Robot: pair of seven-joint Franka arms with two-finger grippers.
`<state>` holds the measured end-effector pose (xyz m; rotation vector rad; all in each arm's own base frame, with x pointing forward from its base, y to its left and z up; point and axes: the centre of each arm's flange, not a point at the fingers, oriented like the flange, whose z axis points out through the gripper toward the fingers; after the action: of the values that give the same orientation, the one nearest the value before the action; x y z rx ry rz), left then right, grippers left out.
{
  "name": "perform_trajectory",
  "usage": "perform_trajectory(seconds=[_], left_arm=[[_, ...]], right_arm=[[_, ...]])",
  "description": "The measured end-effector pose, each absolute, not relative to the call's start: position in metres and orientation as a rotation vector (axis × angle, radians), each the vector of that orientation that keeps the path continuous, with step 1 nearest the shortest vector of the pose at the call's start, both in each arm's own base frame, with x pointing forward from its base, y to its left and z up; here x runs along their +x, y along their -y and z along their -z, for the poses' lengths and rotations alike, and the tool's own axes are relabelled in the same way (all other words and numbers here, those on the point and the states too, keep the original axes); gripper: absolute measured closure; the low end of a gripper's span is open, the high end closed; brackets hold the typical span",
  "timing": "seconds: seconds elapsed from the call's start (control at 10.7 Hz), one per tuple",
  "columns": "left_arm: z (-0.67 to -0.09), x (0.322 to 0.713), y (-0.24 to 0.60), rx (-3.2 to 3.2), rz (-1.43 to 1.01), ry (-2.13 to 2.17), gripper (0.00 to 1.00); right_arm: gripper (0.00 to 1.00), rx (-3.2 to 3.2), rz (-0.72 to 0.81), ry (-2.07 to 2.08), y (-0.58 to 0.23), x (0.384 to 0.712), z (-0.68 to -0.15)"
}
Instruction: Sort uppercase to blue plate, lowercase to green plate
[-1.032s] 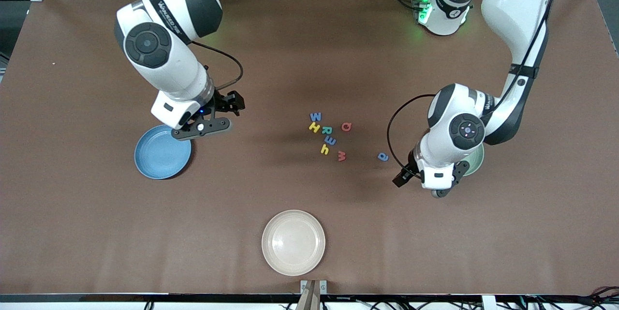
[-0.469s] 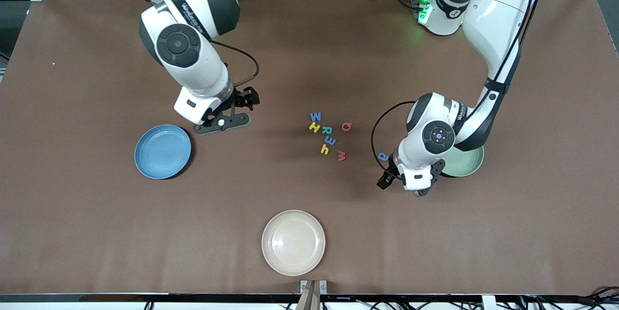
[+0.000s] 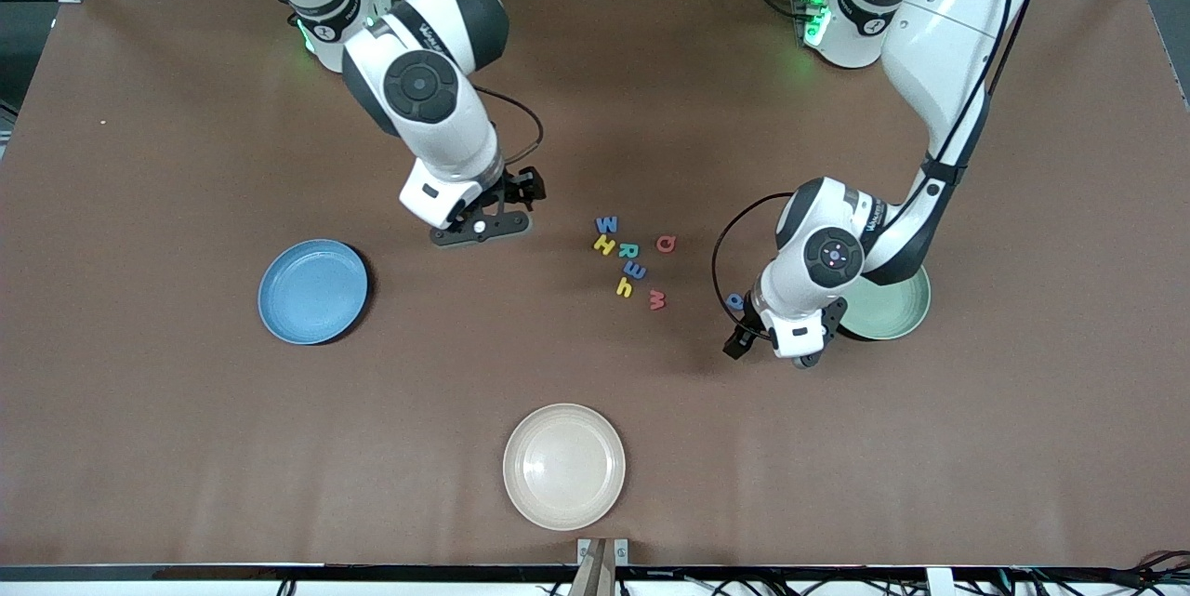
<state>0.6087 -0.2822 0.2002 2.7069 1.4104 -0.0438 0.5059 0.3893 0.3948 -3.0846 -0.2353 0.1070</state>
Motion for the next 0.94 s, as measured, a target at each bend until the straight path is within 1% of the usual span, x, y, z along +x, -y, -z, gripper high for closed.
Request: perform_trajectory(seconds=[0.38,0.66,0.75,0.84,0.94], left_arm=[[-0.188,0.59,0.298,2.705,0.039,-1.439,0.0],[-0.178,0.582,0.297,2.748,0.03,-1.421,0.0],[-0.176,0.579,0.296,2.758,0.03,-1.416,0.0],[-0.174,0.578,0.296,2.762,0.032,-1.415,0.0],[-0.174,0.577,0.296,2.764,0.034,-1.415,0.0]], right_arm=[[0.0,-3.063,-0.097,0.23,-0.444,0.478,-0.351],[0.0,-3.065,-0.105,0.247,-0.456,0.47,-0.341],[0.03,-3.064,-0.103,0.238,-0.459,0.469,-0.341],[0.04,-3.061,-0.1,0.232,-0.463,0.467,-0.34],[0.08,-3.058,-0.099,0.23,-0.472,0.464,-0.338]])
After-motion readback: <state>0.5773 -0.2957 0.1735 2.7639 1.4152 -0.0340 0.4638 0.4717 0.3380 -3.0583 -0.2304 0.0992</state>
